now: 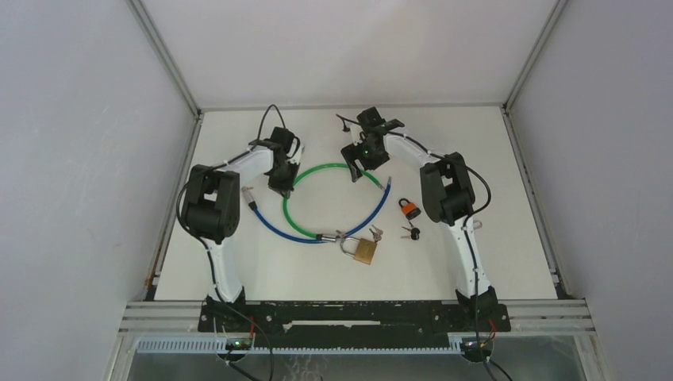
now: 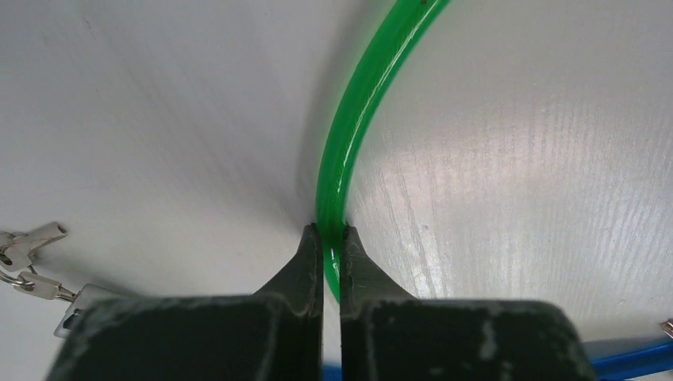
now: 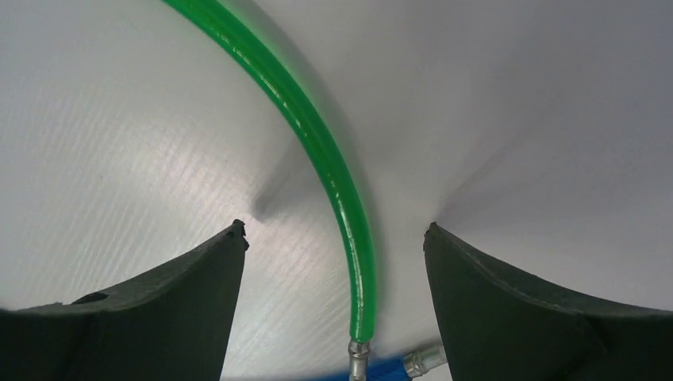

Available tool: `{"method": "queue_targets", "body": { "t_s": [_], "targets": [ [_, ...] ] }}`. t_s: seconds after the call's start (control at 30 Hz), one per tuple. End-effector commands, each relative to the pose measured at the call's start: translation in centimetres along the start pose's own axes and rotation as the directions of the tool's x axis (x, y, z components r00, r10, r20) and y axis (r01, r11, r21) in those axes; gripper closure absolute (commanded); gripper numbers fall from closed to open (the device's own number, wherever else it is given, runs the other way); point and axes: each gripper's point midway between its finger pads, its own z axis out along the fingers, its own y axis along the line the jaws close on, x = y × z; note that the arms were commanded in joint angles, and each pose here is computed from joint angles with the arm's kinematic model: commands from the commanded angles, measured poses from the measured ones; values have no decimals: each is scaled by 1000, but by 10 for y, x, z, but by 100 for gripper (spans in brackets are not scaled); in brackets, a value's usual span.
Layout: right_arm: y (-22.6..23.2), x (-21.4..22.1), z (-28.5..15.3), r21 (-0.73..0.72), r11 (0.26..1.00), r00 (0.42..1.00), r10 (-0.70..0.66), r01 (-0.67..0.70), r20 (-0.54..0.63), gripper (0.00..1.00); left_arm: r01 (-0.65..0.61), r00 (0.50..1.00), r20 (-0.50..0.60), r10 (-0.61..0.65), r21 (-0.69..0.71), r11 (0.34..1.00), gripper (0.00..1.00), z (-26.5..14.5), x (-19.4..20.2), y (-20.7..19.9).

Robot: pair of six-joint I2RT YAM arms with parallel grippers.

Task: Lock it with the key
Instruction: Pick up the lock from the center of the board.

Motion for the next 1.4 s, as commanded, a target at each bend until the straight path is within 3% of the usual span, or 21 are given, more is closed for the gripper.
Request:
{"method": "queue_targets", "body": {
  "t_s": [0.0,0.1,0.2,0.57,0.7,0.83,0.9,1.1,1.2,1.27,1.37],
  "targets": [
    [11,20,3,-19,999,996,-41,39,-75,13,-33,999,38,31,47,998,100,-5,-5,-8],
    [23,13,-2,-88,994,997,-73,70,-37,22,-74,985,160,63,69,995,100,-30,-26,-12],
    [33,8,-5,-138,987,997,-78,75,-14,31,-106,975,208,82,110,988,100,-46,-31,-21],
    [61,2,6,-271,960,997,-59,69,46,30,-201,925,357,127,177,963,100,-86,-37,-42],
    [60,-12,8,-331,943,995,24,8,94,51,-212,921,370,124,208,955,100,-90,-34,-51],
    [56,-19,5,-350,936,988,88,-39,125,92,-210,924,365,118,224,952,100,-91,-29,-54],
    [55,-25,-4,-365,930,982,101,-36,159,100,-213,923,366,117,234,949,100,-94,-28,-55],
    [59,-52,-63,-453,891,926,196,-30,323,100,-261,913,381,147,268,928,98,-110,-26,-63],
    [63,-61,-100,-454,891,861,219,15,458,100,-286,903,396,167,263,921,48,-122,-25,-63],
    [68,-62,-124,-431,900,819,199,64,538,100,-303,892,413,185,241,922,34,-133,-22,-60],
    [78,-55,-148,-397,912,792,166,103,587,100,-353,873,420,248,193,915,26,-150,-10,-52]
  ]
}}
